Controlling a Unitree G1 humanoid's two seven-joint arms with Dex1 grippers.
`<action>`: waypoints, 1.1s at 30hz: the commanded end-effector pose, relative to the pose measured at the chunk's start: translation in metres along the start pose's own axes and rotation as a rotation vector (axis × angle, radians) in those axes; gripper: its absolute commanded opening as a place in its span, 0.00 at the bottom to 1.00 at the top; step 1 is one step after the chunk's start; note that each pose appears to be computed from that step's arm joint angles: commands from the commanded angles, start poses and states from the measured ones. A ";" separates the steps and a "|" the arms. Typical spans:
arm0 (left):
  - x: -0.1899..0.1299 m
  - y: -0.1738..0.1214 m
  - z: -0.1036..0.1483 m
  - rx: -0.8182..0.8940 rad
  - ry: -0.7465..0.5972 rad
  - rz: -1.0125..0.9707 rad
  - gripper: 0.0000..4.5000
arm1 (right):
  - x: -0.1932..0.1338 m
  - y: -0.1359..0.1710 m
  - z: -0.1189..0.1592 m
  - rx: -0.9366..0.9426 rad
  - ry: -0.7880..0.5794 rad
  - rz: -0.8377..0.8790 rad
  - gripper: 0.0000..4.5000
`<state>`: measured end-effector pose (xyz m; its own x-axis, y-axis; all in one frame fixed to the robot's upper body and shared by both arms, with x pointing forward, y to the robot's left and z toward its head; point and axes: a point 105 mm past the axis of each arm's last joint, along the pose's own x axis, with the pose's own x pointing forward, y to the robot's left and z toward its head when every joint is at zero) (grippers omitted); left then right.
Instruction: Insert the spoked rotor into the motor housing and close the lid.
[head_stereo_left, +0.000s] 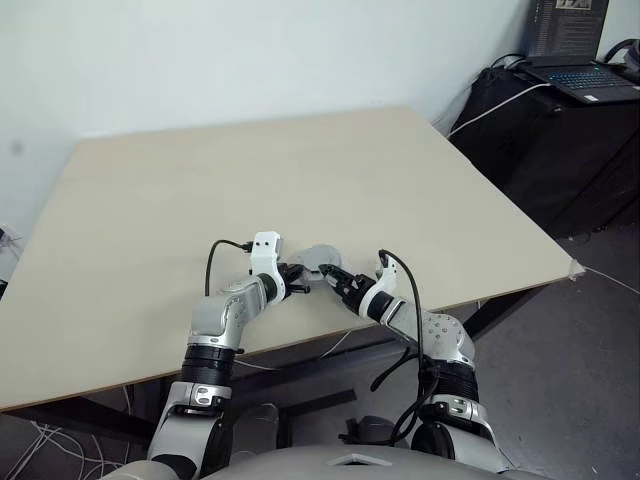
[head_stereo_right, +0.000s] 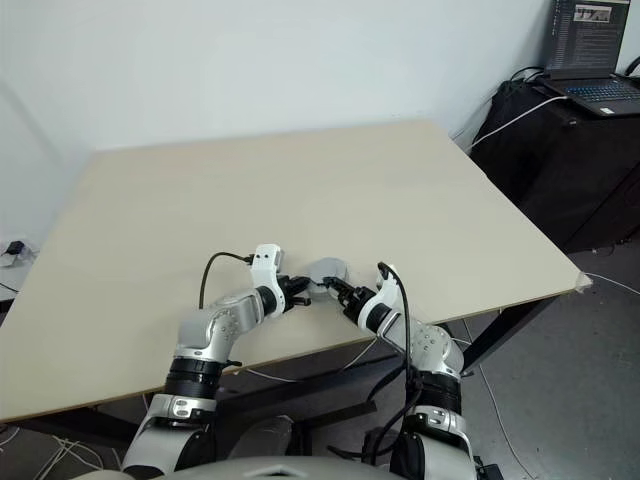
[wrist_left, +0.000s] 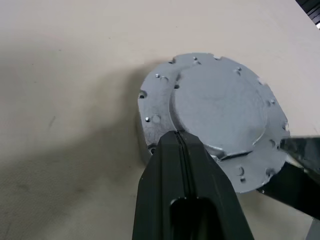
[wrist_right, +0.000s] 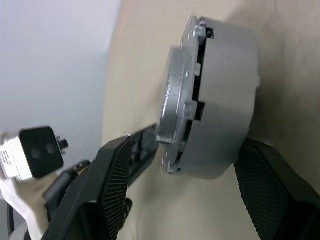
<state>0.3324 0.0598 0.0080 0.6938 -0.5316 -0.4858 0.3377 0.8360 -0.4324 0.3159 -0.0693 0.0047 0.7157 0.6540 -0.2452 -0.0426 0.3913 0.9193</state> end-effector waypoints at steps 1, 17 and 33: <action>0.006 -0.025 -0.009 0.010 0.043 -0.087 0.00 | 0.012 0.035 -0.001 0.028 -0.027 0.156 0.60; 0.007 -0.025 -0.008 0.013 0.041 -0.089 0.00 | 0.013 0.031 -0.001 0.022 -0.030 0.136 0.26; 0.007 -0.024 -0.006 0.020 0.036 -0.084 0.00 | 0.014 -0.006 0.000 0.021 -0.051 -0.016 0.26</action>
<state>0.3280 0.0438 0.0114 0.6666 -0.5798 -0.4684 0.3860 0.8061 -0.4485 0.3242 -0.0770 -0.0074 0.7735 0.5828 -0.2490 0.0057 0.3865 0.9223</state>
